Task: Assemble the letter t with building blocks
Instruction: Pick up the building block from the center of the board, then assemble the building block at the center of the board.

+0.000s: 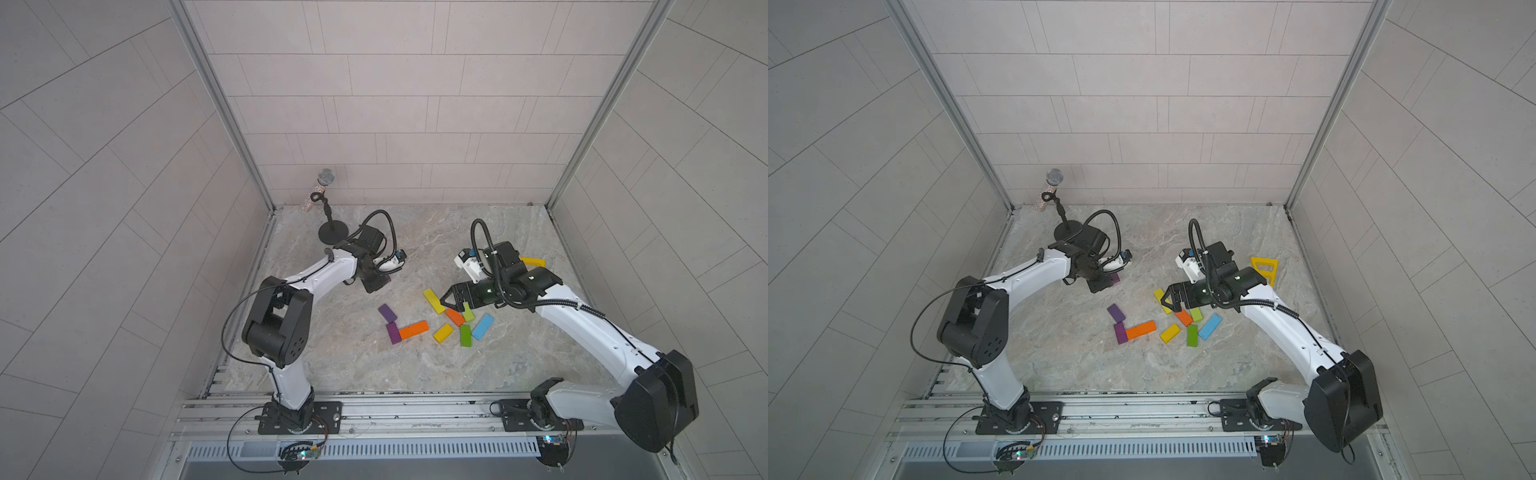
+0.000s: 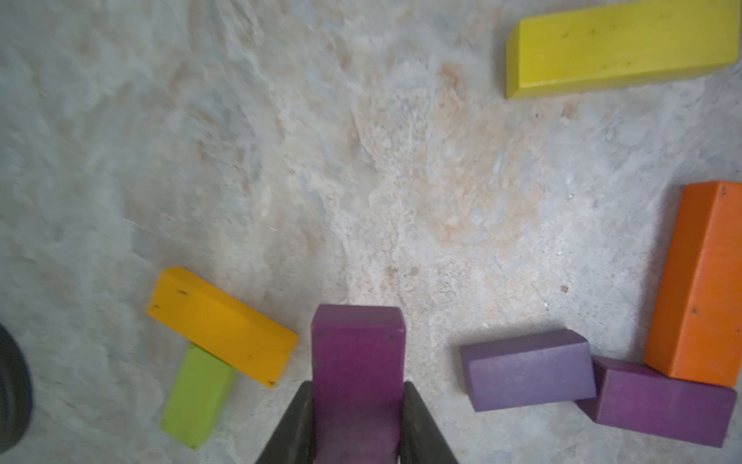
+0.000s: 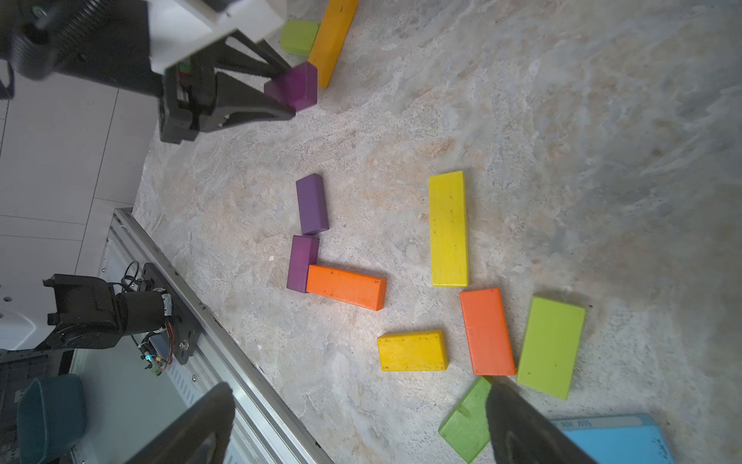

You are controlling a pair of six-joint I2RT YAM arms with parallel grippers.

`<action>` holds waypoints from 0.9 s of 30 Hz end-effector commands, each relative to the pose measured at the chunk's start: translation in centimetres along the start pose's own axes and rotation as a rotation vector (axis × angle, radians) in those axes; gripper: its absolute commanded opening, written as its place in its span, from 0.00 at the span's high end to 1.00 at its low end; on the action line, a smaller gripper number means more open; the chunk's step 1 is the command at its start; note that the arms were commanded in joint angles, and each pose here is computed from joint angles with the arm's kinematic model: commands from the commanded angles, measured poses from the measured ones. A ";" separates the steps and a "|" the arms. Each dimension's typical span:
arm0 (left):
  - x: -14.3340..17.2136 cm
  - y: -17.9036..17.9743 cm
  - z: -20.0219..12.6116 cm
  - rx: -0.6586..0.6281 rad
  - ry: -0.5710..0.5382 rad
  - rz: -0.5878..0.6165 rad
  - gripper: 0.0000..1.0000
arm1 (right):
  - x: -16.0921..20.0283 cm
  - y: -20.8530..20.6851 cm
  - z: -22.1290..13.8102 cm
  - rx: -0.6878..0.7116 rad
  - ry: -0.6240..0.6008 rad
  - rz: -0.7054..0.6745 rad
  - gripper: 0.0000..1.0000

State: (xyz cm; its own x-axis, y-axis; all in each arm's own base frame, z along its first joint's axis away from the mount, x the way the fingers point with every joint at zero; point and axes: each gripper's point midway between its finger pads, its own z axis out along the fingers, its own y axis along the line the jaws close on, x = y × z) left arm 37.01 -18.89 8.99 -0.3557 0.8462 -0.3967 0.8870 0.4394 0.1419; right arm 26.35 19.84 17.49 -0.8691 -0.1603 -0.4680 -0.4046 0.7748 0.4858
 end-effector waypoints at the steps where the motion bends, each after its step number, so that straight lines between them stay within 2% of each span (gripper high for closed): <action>1: -0.9 0.5 -0.7 0.072 -0.050 0.134 0.70 | -1.4 0.4 -0.4 -0.009 -0.018 -0.033 0.00; 5: -1.0 1.3 0.1 0.102 -0.021 0.241 0.70 | -2.2 0.7 -0.4 -0.019 -0.021 -0.035 0.00; 9: -0.7 2.6 1.4 0.092 0.028 0.297 0.70 | -2.3 0.4 -0.2 -0.006 -0.021 -0.027 0.00; 27: -1.3 4.9 5.1 0.074 0.041 0.323 0.69 | -2.2 -0.5 0.5 0.014 -0.010 0.015 0.00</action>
State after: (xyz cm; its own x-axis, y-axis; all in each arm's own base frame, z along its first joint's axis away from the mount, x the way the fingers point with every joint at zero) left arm 42.56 -19.37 5.93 -0.0969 0.9437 -0.3162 0.9724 0.1575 0.1721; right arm 28.31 20.23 17.85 -0.8719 -0.1490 -0.4664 -0.3933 0.7804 0.4861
